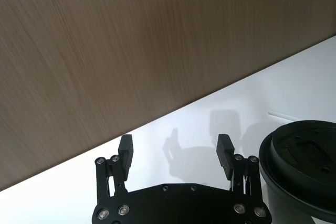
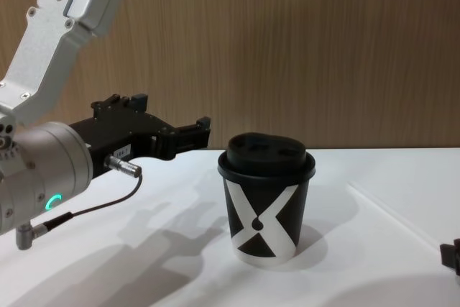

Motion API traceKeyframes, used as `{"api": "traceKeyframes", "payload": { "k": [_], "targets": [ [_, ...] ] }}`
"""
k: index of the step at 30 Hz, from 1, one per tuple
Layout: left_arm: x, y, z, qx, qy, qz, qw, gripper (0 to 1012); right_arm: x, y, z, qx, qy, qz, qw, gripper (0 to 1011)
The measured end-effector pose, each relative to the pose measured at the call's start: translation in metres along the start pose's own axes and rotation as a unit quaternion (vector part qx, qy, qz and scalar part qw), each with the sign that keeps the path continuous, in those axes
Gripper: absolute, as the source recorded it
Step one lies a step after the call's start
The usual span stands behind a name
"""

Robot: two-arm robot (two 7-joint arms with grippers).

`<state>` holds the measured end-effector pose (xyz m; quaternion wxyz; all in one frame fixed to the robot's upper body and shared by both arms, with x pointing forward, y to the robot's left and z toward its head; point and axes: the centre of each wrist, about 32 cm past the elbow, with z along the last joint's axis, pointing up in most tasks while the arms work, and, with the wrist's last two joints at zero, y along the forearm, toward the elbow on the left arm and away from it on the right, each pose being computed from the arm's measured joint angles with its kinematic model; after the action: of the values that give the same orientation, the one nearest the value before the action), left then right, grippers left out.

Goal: Pick up the straw with one hand, pass it to the other hand, and insert it into the cup.

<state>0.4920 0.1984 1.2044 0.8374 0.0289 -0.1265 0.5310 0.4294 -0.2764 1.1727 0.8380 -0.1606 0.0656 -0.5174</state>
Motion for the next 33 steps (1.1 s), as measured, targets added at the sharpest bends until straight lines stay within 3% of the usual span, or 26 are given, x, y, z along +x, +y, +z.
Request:
{"api": "traceKeyframes", "payload": {
  "k": [21, 33],
  "targets": [
    [0.0, 0.0, 0.0, 0.0, 0.0, 0.0, 1.0, 1003, 0.0002, 0.0004, -0.0015, 0.011, 0.0, -0.01, 0.9999, 63],
    [0.0, 0.0, 0.0, 0.0, 0.0, 0.0, 1.0, 1002, 0.0028, 0.0001, 0.0067, 0.054, -0.008, -0.031, 0.998, 6]
  ]
}}
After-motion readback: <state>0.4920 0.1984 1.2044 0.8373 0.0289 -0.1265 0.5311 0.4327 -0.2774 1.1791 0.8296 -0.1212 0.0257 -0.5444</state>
